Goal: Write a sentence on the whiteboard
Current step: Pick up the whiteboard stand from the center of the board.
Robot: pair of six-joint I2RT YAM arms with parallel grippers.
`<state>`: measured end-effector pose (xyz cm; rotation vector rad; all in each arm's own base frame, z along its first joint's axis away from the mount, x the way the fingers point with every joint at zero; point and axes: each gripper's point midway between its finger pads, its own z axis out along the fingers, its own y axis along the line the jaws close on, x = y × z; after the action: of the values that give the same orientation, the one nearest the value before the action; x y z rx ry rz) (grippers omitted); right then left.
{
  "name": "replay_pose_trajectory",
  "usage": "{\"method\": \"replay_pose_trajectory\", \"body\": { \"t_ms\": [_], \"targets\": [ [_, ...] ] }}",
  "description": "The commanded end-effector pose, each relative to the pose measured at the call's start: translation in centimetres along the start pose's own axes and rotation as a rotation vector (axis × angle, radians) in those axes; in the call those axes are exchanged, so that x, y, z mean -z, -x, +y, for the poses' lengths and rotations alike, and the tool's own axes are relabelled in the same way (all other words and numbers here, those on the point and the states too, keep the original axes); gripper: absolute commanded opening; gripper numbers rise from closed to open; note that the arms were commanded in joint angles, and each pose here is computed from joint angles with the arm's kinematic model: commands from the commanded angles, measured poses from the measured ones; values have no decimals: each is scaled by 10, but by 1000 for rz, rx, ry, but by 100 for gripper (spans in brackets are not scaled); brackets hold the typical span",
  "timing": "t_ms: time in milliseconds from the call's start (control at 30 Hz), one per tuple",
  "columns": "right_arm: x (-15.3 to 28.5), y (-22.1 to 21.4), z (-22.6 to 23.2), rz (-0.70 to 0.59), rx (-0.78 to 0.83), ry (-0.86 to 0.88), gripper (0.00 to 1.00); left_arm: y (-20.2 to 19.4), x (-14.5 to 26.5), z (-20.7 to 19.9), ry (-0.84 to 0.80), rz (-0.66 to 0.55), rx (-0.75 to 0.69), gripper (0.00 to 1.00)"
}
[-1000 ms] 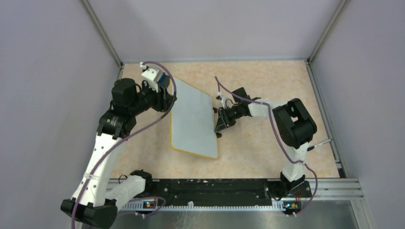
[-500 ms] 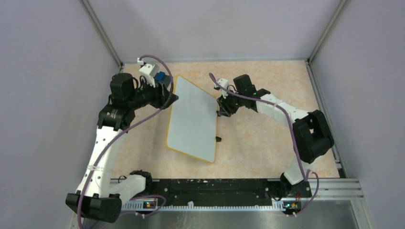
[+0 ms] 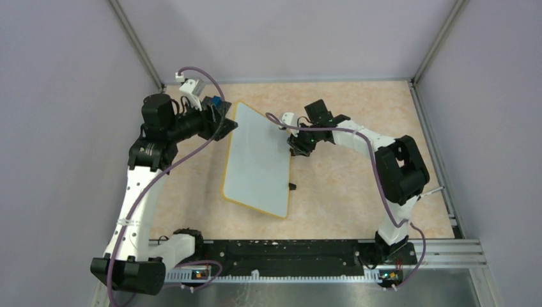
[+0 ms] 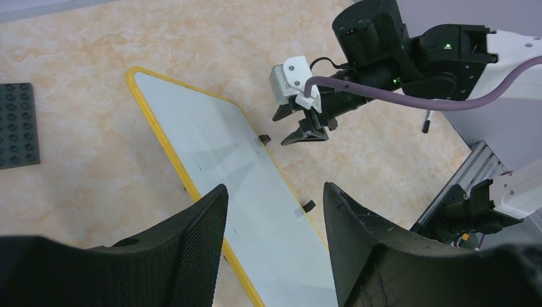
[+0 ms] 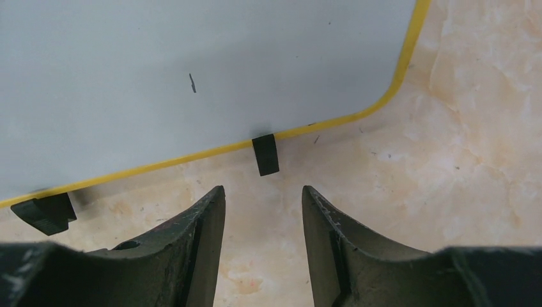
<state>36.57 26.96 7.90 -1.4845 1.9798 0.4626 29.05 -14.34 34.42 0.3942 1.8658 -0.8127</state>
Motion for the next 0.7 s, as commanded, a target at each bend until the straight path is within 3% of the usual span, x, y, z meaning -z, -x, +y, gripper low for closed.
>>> {"method": "replay_pose_trajectory", "body": {
  "t_ms": [0, 433, 667],
  "targets": [
    [-3, 24, -8, -86, 126, 15, 47, 25, 5, -12, -40, -68, -27, 62],
    [-34, 12, 4, -67, 186, 120, 45, 28, 6, -11, -39, -81, -15, 63],
    [-40, 6, 9, -77, 198, 112, 34, 29, 6, -12, -40, -88, -17, 63]
  ]
}}
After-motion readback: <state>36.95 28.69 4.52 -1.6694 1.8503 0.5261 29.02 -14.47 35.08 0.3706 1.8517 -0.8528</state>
